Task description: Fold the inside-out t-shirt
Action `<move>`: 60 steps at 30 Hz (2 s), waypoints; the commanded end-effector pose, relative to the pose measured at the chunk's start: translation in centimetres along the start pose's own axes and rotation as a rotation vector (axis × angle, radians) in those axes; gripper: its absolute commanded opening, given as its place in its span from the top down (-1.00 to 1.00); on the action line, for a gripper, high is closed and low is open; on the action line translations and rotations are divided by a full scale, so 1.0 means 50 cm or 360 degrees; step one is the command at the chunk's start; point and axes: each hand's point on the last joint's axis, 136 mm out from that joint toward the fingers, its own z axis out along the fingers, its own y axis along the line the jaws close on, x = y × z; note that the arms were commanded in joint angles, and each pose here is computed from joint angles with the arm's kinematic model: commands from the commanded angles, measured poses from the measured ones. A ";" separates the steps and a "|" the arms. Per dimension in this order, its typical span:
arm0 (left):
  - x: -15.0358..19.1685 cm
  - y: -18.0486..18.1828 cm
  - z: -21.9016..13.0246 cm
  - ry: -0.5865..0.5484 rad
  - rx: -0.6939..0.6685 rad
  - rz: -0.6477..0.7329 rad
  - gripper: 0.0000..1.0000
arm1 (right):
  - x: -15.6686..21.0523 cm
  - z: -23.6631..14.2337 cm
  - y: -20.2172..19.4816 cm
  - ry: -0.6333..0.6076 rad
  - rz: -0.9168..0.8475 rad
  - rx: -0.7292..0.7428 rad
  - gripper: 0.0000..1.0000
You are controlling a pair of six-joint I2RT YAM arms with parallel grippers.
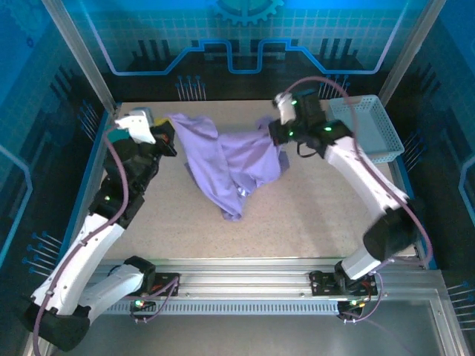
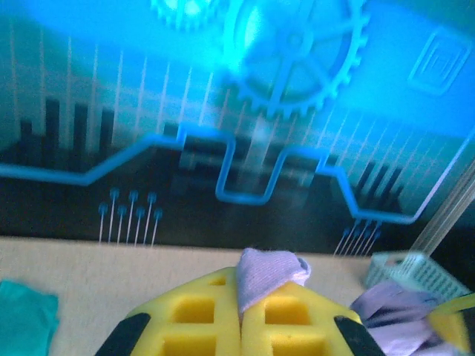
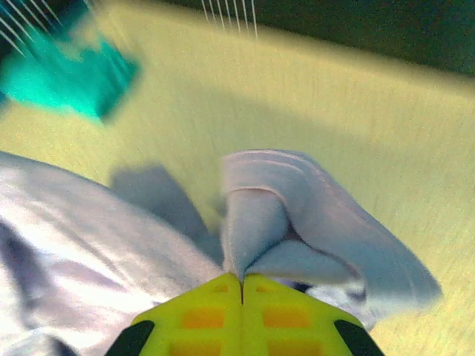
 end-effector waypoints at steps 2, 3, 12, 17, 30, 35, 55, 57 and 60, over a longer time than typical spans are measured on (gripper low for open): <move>-0.161 -0.051 -0.022 -0.0325 0.0189 0.0027 1.00 | -0.117 -0.146 0.034 -0.0372 -0.0187 -0.0001 1.00; -0.175 -0.056 -0.023 -0.0345 0.0214 0.0036 1.00 | -0.125 -0.165 0.032 -0.0414 -0.0211 0.0022 1.00; -0.158 -0.044 0.016 -0.0269 0.0297 -0.0008 1.00 | -0.062 -0.151 -0.017 -0.0330 -0.0125 0.0210 1.00; -0.080 -0.032 0.063 -0.0111 0.0320 -0.0090 1.00 | 0.032 -0.090 -0.077 -0.0147 -0.0007 0.0398 1.00; 0.058 -0.062 0.088 0.0168 0.0574 -0.0265 1.00 | 0.117 -0.001 -0.078 0.0062 -0.0031 0.0242 0.48; 0.076 -0.073 0.079 0.0201 0.0649 -0.0308 1.00 | 0.090 -0.013 0.086 -0.0136 -0.0406 -0.0178 -0.19; 0.101 -0.115 0.056 0.0253 0.0898 -0.0331 1.00 | 0.056 0.043 0.269 -0.0006 -0.0233 -0.1228 -0.57; 0.104 -0.117 0.056 0.0260 0.0910 -0.0330 1.00 | 0.056 0.047 0.283 0.0043 -0.0216 -0.1339 -0.55; 0.103 -0.118 0.055 0.0257 0.0914 -0.0321 1.00 | 0.065 0.046 0.316 0.0115 -0.0220 -0.1480 -0.43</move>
